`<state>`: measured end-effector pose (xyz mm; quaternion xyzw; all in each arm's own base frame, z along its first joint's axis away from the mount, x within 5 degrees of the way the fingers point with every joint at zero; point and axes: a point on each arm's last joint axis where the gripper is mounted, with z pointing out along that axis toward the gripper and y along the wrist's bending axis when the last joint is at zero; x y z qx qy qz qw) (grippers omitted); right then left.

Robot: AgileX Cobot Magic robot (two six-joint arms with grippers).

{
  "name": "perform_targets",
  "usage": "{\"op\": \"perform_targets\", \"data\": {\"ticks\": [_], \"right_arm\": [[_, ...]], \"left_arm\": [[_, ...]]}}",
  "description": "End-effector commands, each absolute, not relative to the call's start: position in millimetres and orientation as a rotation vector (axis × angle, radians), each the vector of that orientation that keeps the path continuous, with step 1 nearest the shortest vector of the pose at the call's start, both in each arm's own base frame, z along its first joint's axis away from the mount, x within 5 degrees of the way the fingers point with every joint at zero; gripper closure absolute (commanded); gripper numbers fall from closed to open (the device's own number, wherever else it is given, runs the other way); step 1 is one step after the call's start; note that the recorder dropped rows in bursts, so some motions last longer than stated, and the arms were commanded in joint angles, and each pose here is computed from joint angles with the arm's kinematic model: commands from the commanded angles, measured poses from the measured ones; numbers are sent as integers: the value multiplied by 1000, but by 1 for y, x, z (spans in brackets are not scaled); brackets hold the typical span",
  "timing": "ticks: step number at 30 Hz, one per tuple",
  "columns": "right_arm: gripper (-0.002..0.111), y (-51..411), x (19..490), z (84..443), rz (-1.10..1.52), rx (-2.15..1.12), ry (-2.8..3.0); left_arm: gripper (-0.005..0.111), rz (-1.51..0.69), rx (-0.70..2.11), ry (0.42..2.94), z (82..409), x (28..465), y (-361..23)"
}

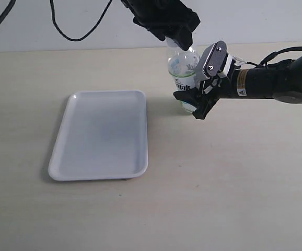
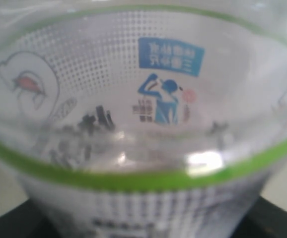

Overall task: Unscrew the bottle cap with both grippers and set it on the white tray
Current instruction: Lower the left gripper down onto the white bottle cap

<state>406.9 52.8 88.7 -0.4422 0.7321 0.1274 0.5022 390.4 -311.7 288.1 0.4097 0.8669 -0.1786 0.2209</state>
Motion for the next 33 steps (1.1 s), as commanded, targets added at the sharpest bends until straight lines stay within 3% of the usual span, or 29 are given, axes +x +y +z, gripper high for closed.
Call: {"op": "perform_targets", "data": {"ticks": [1, 9, 33], "right_arm": [[108, 51, 405, 82, 271, -1122, 1805], [108, 51, 405, 82, 271, -1122, 1805], [108, 51, 405, 82, 272, -1118, 1807]], "left_arm": [[46, -503, 1117, 2380, 295, 388, -312], [46, -503, 1096, 2325, 313, 385, -309], [46, -490, 1121, 2368, 305, 385, -309]]}}
